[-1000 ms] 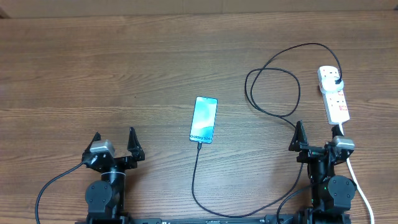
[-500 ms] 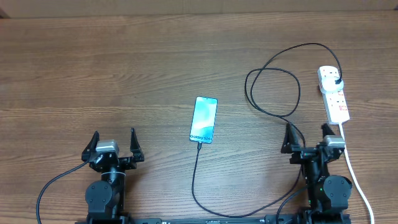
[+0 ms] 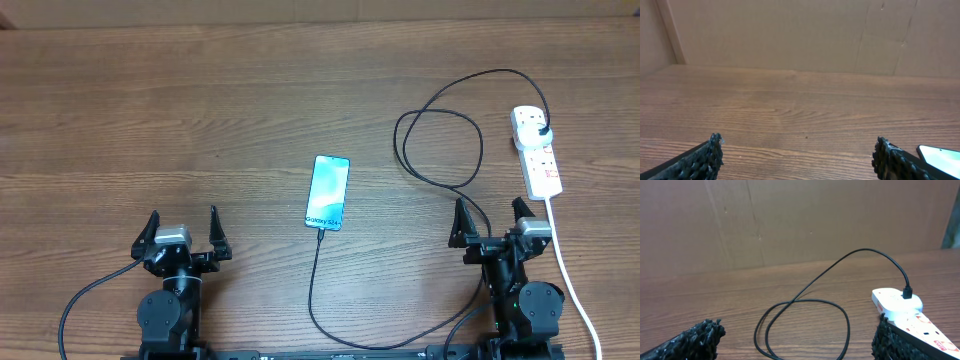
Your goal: Plug charger to phone and switch on socket
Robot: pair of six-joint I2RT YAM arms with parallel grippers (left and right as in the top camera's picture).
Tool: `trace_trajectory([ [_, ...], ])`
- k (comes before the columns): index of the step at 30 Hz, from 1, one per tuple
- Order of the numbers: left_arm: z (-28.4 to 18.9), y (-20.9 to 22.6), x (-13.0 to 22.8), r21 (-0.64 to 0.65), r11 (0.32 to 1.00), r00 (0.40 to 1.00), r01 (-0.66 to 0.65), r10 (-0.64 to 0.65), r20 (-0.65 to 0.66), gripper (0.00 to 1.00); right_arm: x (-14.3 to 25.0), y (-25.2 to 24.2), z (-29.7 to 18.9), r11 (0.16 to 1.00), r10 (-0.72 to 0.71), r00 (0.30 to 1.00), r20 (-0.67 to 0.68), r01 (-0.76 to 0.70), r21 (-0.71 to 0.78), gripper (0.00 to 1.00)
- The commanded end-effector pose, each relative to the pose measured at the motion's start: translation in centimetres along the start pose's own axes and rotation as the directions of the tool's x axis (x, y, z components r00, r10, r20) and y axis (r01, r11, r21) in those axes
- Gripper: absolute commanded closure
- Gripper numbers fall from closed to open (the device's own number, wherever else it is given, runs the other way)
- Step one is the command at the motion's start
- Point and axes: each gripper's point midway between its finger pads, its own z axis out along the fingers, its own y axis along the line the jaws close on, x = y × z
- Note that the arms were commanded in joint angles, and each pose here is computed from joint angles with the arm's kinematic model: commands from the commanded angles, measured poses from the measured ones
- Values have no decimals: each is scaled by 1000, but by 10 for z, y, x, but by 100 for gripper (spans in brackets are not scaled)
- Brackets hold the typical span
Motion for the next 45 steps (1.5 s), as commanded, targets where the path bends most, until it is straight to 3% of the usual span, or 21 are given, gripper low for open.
trace_trajectory([
  [1, 0, 1, 1, -4, 1000, 1000, -18, 18, 2, 0, 1, 0, 0, 1000, -8, 1000, 7, 8, -3, 0],
  [45, 0, 1, 1, -4, 1000, 1000, -18, 18, 2, 0, 1, 1, 0, 1000, -8, 1000, 7, 8, -4, 0],
])
